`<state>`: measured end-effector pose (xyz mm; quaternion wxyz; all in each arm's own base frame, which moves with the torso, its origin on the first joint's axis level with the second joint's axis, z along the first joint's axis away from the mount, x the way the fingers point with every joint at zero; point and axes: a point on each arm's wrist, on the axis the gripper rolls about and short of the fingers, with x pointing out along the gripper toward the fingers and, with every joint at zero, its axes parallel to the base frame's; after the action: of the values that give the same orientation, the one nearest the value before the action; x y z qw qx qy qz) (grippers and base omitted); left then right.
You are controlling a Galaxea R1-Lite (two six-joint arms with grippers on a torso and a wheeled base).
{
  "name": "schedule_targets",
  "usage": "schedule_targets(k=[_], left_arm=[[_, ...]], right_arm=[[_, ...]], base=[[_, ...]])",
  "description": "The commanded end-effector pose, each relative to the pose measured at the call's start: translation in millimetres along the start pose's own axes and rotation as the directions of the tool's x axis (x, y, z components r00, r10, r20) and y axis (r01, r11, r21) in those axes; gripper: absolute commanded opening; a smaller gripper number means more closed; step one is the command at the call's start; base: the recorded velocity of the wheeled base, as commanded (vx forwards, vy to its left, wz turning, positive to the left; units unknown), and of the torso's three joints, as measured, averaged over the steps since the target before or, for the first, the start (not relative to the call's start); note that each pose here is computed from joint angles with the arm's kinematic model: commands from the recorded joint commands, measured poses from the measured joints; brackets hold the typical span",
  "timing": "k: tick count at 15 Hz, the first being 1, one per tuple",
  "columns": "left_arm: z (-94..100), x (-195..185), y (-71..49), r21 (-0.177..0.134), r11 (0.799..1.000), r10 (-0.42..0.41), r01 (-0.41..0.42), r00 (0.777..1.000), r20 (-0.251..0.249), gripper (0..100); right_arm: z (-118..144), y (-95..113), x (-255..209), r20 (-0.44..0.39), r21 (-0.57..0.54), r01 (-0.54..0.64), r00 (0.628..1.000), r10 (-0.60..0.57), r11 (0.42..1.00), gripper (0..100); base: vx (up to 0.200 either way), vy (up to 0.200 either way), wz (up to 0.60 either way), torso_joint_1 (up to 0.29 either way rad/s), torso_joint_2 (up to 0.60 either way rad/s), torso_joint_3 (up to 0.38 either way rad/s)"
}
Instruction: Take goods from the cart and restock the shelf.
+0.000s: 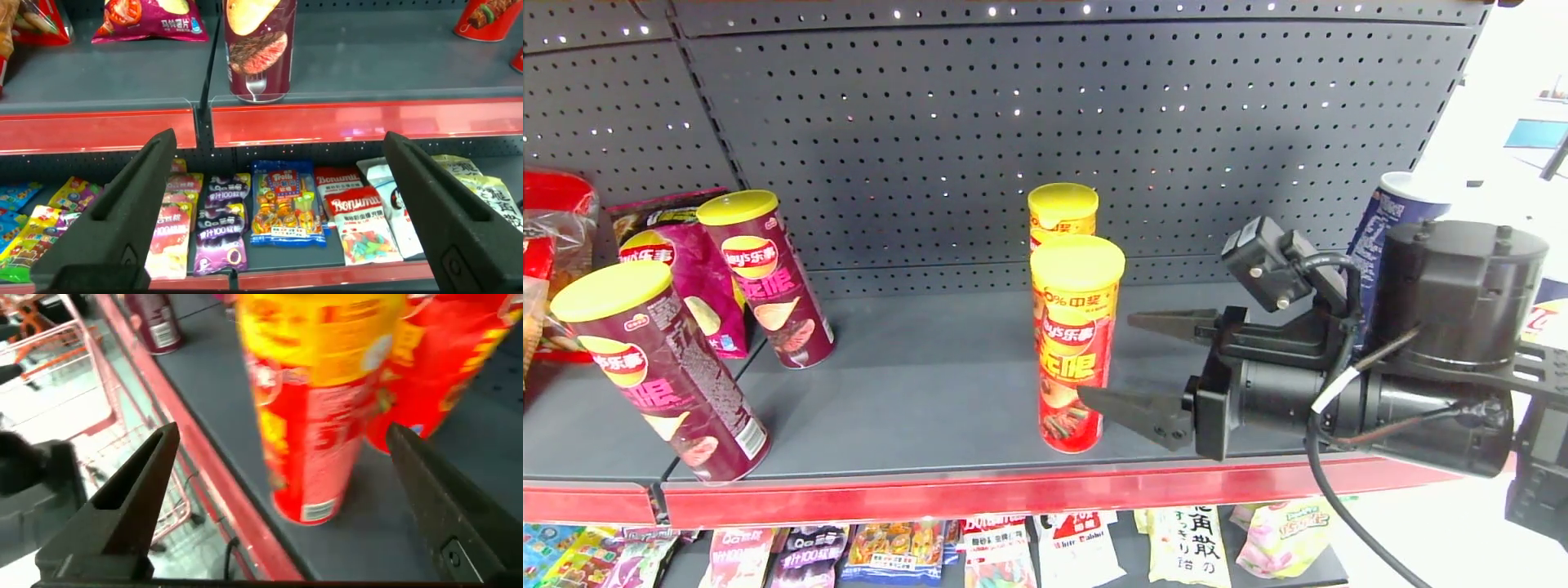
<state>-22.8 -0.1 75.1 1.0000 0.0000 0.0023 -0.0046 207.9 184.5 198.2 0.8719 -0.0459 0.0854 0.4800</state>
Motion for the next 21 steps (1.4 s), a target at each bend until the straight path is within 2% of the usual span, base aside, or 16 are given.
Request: schedule_targets(k=[1,10,15,21], left_arm=[[0.0,0.0,0.0,0.0,1.0,0.0,0.0,1.0,0.0,100],[0.0,0.0,0.0,0.0,1.0,0.0,0.0,1.0,0.0,100],[0.0,0.0,0.0,0.0,1.0,0.0,0.0,1.0,0.0,100],[0.1,0.0,0.0,0.0,1.0,0.0,0.0,1.0,0.002,100]], right_arm=[[-1.9,-7.9,5.8,-0.009,0.004,0.021,1.0,-0.021,1.0,100],[1.8,-21.8,27.5,0.0,0.007,0.035,0.999,-0.035,0.999,100],[12.7,-21.7,33.9,0.037,-0.007,-0.01,0.999,0.01,1.0,100],[6.8,-15.5,44.4,0.015,-0.006,-0.038,0.999,0.039,0.999,100]], base=[[0.0,0.0,0.0,0.0,0.0,0.0],[0.0,0.0,0.0,0.0,0.0,0.0],[0.0,0.0,0.0,0.0,0.0,0.0],[0.0,0.0,0.0,0.0,0.0,0.0]])
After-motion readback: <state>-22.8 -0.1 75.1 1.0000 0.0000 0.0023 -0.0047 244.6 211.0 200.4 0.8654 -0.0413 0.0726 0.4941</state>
